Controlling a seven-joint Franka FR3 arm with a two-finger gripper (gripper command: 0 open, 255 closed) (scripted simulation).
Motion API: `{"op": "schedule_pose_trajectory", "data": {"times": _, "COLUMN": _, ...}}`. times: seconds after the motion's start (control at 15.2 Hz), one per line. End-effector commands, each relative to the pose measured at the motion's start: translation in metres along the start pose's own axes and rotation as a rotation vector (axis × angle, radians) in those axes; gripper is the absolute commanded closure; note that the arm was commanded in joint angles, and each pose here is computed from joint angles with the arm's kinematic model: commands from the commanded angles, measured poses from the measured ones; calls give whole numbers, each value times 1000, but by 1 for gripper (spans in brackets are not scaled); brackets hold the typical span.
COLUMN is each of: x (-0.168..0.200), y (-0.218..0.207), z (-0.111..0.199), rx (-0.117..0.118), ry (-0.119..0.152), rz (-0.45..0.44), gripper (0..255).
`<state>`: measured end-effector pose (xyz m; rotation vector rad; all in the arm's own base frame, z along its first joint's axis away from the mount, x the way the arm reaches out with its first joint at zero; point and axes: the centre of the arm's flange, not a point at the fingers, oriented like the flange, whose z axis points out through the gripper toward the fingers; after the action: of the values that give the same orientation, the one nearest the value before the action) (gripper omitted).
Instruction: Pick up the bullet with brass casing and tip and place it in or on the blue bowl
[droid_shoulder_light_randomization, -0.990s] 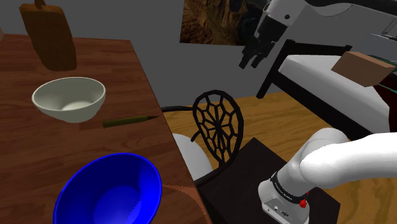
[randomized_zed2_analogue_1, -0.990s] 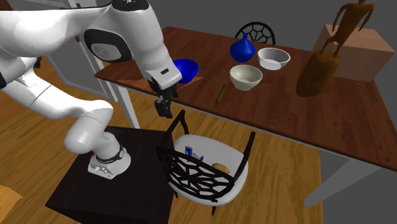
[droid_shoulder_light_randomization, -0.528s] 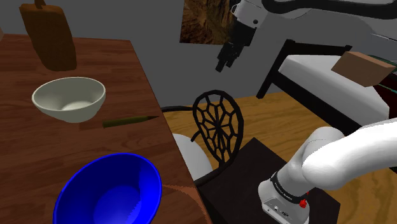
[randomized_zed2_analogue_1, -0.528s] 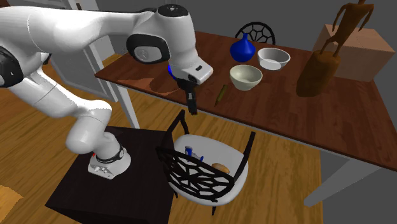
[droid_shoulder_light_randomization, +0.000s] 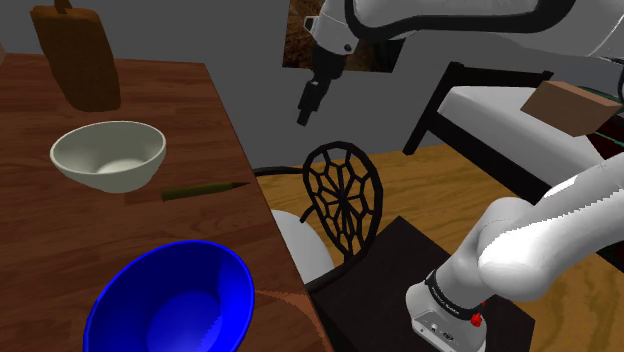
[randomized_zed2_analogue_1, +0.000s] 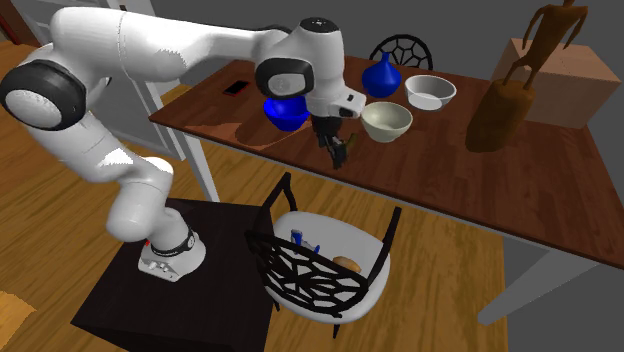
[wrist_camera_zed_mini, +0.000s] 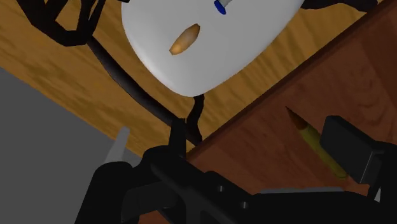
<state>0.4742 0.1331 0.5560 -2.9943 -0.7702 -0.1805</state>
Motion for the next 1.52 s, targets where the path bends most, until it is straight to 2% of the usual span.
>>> {"op": "schedule_pose_trajectory", "data": {"times": 0.0, "x": 19, "y": -13, "z": 14, "rx": -8, "ry": -5, "rz": -75, "gripper": 0}}
{"op": "schedule_pose_trajectory", "data": {"times": 0.59, "x": 93, "y": -90, "z": 76, "rx": -43, "ry": -28, "rz": -401, "gripper": 0}}
{"op": "schedule_pose_trajectory", "data": {"times": 1.19, "x": 137, "y": -185, "z": 142, "rx": -78, "ry": -51, "rz": -727, "gripper": 0}}
{"op": "schedule_pose_trajectory", "data": {"times": 1.25, "x": 140, "y": -194, "z": 149, "rx": -82, "ry": -53, "rz": -758, "gripper": 0}}
{"op": "schedule_pose_trajectory", "data": {"times": 1.45, "x": 140, "y": -193, "z": 164, "rx": -82, "ry": -53, "rz": -758, "gripper": 0}}
